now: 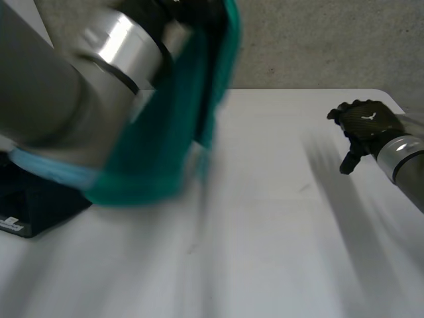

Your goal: Fold the laundry.

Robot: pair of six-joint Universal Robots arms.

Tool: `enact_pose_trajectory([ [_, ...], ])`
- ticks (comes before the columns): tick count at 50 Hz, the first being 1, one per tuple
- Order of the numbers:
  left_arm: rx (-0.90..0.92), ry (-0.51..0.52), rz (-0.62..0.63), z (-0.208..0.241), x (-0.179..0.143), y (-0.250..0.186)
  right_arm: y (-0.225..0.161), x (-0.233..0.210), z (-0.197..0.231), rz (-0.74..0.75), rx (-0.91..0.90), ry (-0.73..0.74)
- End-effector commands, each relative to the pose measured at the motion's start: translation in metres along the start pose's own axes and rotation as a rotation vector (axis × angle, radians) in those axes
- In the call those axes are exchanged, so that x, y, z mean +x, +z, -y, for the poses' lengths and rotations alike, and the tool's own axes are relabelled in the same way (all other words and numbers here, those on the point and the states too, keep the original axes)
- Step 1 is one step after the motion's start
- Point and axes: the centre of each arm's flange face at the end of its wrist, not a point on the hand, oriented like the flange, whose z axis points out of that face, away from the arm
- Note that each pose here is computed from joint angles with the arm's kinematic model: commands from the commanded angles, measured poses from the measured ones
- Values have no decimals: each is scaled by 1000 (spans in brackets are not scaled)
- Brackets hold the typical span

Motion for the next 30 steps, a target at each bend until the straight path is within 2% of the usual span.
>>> enact_pose_trajectory([
  [1, -333, -86, -55, -109, 27, -31, 3, 15, 0, -37, 1, 3],
  [7, -496, -23, -49, -138, 21, -51, 2, 15, -1, -32, -3, 2],
  [16, -533, 25, 62, -117, -20, -71, -9, 9, 6, 0, -20, -6],
  [23, -594, 40, 147, -111, -33, -108, -39, -23, 16, 172, -102, 18],
  [30, -630, 48, 219, -112, -47, -130, -66, -75, 7, 339, -163, 75],
])
